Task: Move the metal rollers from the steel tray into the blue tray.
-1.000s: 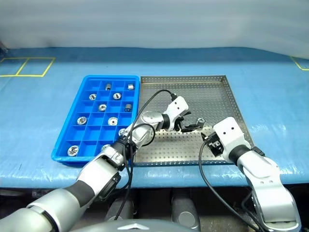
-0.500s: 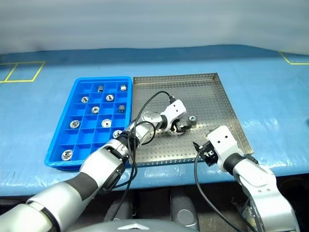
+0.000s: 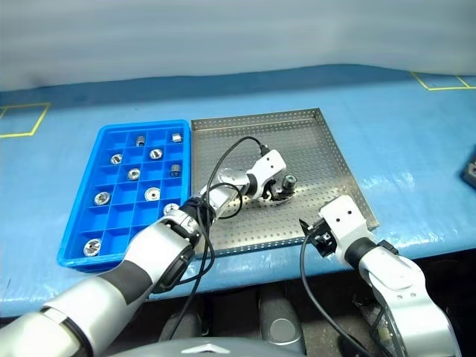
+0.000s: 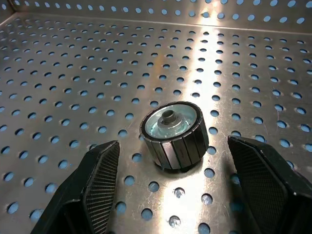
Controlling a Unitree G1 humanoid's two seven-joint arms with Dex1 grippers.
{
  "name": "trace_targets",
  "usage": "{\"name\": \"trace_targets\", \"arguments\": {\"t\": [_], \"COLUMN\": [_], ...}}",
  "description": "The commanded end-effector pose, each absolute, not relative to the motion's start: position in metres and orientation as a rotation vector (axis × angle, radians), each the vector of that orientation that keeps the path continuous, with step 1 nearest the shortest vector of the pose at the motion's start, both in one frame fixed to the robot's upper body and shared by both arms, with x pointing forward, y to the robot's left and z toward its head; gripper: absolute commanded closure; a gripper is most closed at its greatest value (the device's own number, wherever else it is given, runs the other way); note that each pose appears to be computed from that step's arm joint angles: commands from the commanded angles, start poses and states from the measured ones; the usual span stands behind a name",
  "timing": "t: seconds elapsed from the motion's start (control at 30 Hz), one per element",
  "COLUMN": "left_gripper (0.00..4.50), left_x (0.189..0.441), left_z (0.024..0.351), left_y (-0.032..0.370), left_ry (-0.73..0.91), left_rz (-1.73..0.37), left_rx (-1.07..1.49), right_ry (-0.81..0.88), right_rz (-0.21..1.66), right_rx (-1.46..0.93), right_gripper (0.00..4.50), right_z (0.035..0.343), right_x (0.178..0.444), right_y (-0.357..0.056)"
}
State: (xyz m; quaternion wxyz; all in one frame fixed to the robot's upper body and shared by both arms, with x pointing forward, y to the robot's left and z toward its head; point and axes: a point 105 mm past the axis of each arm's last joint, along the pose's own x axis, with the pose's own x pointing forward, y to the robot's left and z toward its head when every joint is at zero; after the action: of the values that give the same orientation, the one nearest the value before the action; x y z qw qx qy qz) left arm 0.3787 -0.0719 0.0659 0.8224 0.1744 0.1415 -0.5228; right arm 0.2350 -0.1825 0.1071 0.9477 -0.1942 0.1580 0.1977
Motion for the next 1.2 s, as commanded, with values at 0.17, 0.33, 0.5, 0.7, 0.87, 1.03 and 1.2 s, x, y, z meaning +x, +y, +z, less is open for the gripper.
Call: {"name": "trace_targets", "arguments": {"t": [0.17,0.33,0.5,0.7,0.87,1.03,1.2], "left_gripper": [1.56,2.77,2.77,2.77,2.77,2.77,2.77], "left_x": [0.346,0.345,0.349,0.360,0.376,0.386,0.363], "left_z": [0.088,0.085,0.084,0.102,0.129,0.147,0.155], "left_y": [-0.134,-0.134,-0.129,-0.122,-0.099,-0.053,0.017], "left_ry": [0.213,0.215,0.218,0.160,0.059,-0.022,-0.039], "left_rz": [-1.254,-1.259,-1.243,-1.225,-1.203,-1.102,-0.947], "left_rx": [0.315,0.349,0.356,0.327,0.310,0.329,0.402], "right_ry": [0.265,0.263,0.258,0.234,0.191,0.151,0.123], "right_rz": [0.396,0.387,0.387,0.436,0.522,0.615,0.708], "right_rx": [-0.414,-0.413,-0.414,-0.393,-0.351,-0.323,-0.316], "right_gripper": [0.73,0.73,0.73,0.73,0.73,0.73,0.73], "right_z": [0.118,0.118,0.118,0.119,0.122,0.124,0.125], "right_x": [0.235,0.235,0.237,0.242,0.249,0.257,0.270], "right_y": [-0.180,-0.182,-0.181,-0.171,-0.156,-0.139,-0.122]}}
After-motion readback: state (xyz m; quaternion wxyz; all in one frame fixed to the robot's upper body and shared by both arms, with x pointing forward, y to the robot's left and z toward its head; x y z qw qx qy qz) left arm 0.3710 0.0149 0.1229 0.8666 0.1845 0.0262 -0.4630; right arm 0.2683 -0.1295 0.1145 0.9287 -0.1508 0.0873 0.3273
